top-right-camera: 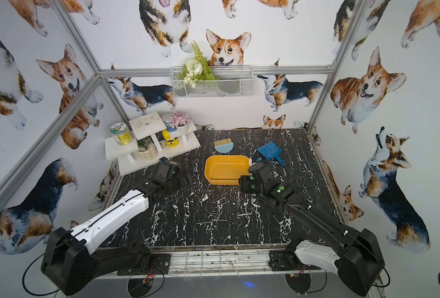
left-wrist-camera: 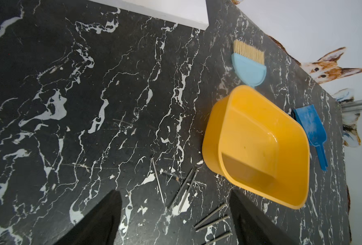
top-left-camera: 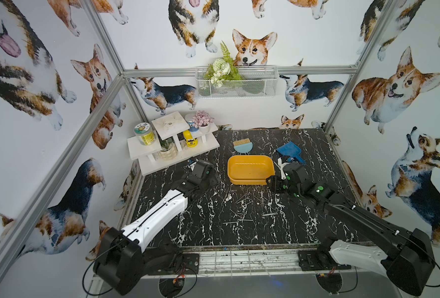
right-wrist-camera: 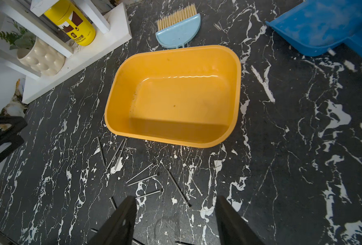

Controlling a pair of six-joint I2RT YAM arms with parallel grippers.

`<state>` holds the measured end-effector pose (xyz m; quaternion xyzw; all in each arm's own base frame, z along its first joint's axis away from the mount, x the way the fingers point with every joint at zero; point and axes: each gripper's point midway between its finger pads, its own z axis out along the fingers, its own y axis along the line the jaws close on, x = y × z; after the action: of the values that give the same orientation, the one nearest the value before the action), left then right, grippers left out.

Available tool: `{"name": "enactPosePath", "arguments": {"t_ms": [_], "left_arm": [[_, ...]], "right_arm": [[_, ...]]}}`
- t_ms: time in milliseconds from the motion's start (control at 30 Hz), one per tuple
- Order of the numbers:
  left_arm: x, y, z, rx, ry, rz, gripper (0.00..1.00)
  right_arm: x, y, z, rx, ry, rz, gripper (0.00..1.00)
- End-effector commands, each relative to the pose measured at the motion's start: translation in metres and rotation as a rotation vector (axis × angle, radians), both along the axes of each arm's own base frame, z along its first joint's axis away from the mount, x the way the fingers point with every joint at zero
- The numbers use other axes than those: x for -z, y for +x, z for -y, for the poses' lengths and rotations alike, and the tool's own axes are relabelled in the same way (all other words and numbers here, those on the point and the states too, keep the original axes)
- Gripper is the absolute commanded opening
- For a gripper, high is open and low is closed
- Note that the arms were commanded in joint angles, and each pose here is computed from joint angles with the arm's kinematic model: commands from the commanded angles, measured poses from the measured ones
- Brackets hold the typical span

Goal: Put the nails on the desktop into the storage box
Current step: Pick up the nail from the center of the board.

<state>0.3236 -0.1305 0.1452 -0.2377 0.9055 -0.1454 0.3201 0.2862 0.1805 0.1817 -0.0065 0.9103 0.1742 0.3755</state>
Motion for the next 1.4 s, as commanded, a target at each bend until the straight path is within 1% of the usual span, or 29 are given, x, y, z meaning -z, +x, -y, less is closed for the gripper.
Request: {"name": "enactPosePath", "arguments": {"t_ms": [0,67,200,267,367,433,633,733,933,967,1033,1233,1267,1367], "left_arm": [[0.016,-0.005,-0.001,-0.030,0.023,-0.115,0.80],[0.024,-0.004,0.001,-0.044,0.026,-0.162,0.76],[0.031,-0.001,0.005,-0.079,-0.004,-0.181,0.65],[0.033,0.001,0.006,-0.090,-0.012,-0.185,0.62],[0.038,0.002,0.008,-0.100,-0.017,-0.207,0.58],[0.045,0.001,0.011,-0.104,-0.022,-0.234,0.57],[0.065,-0.003,0.017,-0.142,-0.079,-0.282,0.56],[0.074,-0.004,0.019,-0.152,-0.090,-0.303,0.55],[0.089,-0.003,0.024,-0.147,-0.085,-0.341,0.50],[0.090,-0.002,0.024,-0.144,-0.078,-0.342,0.49],[0.093,-0.001,0.024,-0.144,-0.067,-0.350,0.46],[0.100,-0.001,0.024,-0.128,-0.042,-0.366,0.39],[0.109,-0.003,0.024,-0.126,-0.027,-0.389,0.39],[0.114,-0.003,0.024,-0.121,-0.017,-0.401,0.37]], "right_arm": [[-0.012,0.006,0.004,0.027,-0.060,0.067,0.69],[-0.005,0.008,0.000,0.024,-0.084,0.052,0.70],[-0.008,0.009,0.001,0.031,-0.084,0.058,0.69],[-0.008,0.008,0.000,0.026,-0.088,0.052,0.69],[-0.006,0.006,0.000,0.014,-0.112,0.022,0.65],[-0.004,0.005,-0.002,-0.004,-0.116,0.012,0.64],[0.000,0.003,-0.009,-0.039,-0.100,-0.003,0.64],[-0.001,0.002,-0.011,-0.048,-0.089,0.000,0.64],[-0.002,0.001,-0.010,-0.047,-0.084,0.008,0.64],[-0.001,0.001,-0.010,-0.044,-0.084,0.006,0.60],[0.001,0.000,-0.010,-0.045,-0.082,-0.001,0.59],[0.007,-0.002,-0.012,-0.050,-0.073,-0.022,0.50],[0.006,-0.002,-0.012,-0.051,-0.072,-0.021,0.49],[0.006,-0.002,-0.012,-0.051,-0.074,-0.019,0.47]]}}
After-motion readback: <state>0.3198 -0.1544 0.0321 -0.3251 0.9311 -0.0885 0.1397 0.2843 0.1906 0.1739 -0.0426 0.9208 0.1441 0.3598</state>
